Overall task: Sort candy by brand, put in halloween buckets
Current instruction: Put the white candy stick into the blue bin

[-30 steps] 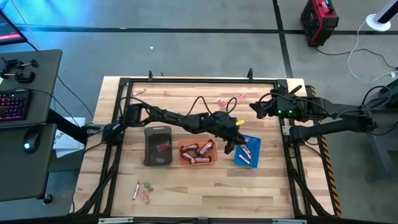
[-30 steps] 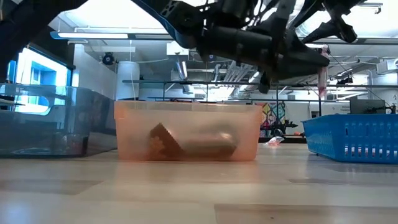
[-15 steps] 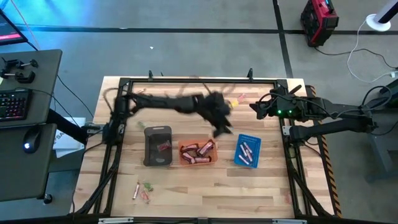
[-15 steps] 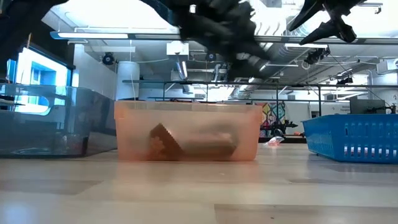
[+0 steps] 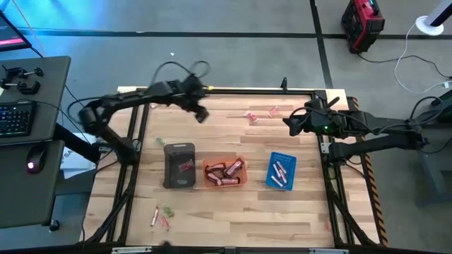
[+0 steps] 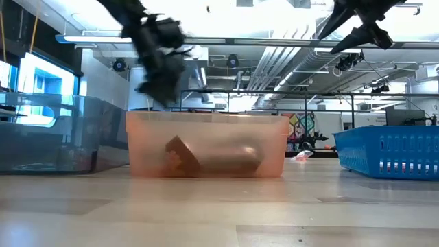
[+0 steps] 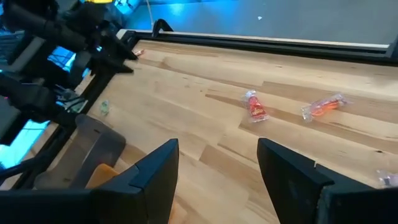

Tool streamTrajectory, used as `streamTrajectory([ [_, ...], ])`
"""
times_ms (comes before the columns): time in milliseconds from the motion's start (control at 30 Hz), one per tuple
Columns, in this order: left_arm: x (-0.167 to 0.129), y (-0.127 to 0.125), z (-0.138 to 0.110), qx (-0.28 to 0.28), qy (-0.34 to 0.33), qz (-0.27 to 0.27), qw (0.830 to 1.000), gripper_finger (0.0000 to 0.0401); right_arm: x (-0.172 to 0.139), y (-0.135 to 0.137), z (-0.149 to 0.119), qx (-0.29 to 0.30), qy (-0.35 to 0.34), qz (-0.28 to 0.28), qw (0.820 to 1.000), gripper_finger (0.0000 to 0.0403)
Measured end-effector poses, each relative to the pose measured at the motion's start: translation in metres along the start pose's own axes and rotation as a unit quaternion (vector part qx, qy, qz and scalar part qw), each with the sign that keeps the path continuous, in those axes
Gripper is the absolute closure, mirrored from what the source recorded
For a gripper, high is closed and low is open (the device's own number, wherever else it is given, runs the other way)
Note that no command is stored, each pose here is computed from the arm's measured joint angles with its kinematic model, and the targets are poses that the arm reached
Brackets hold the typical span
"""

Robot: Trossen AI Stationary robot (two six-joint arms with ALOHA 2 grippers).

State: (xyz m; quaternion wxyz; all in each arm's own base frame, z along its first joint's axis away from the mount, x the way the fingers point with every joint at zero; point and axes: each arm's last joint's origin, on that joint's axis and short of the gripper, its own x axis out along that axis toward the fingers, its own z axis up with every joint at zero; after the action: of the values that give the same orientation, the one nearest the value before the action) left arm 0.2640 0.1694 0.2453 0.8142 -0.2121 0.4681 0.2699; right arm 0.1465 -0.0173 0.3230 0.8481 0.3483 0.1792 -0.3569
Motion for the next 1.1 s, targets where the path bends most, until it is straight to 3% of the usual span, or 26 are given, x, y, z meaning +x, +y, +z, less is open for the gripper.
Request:
streamTrajectory([
  [67,-0.001,0.027,-0.014,-0.022,0.025,0.075,0.997,0.0201,0.002,0.001,0.0,-0.002,-0.004,-0.009,1.0,0.0192],
  [300,0.004,0.113,-0.012,-0.076,0.148,0.187,0.968,0.0201,0.013,0.005,-0.003,-0.01,0.001,-0.029,1.0,0.0192],
  [467,0.017,0.158,-0.004,-0.113,0.225,0.202,0.946,0.0201,0.021,0.006,-0.004,-0.011,0.02,-0.036,0.999,0.0192],
  [700,0.045,0.183,-0.011,-0.136,0.309,0.186,0.923,0.0201,0.027,0.009,-0.005,-0.009,0.035,-0.026,0.999,0.0192],
  [933,0.075,0.195,-0.034,-0.122,0.42,0.188,0.879,0.0201,0.027,0.01,-0.006,-0.01,0.037,-0.025,0.999,0.0192],
  [1100,0.082,0.206,-0.039,-0.131,0.424,0.195,0.874,0.0201,0.027,0.01,-0.006,-0.001,0.046,-0.019,0.999,0.0192],
])
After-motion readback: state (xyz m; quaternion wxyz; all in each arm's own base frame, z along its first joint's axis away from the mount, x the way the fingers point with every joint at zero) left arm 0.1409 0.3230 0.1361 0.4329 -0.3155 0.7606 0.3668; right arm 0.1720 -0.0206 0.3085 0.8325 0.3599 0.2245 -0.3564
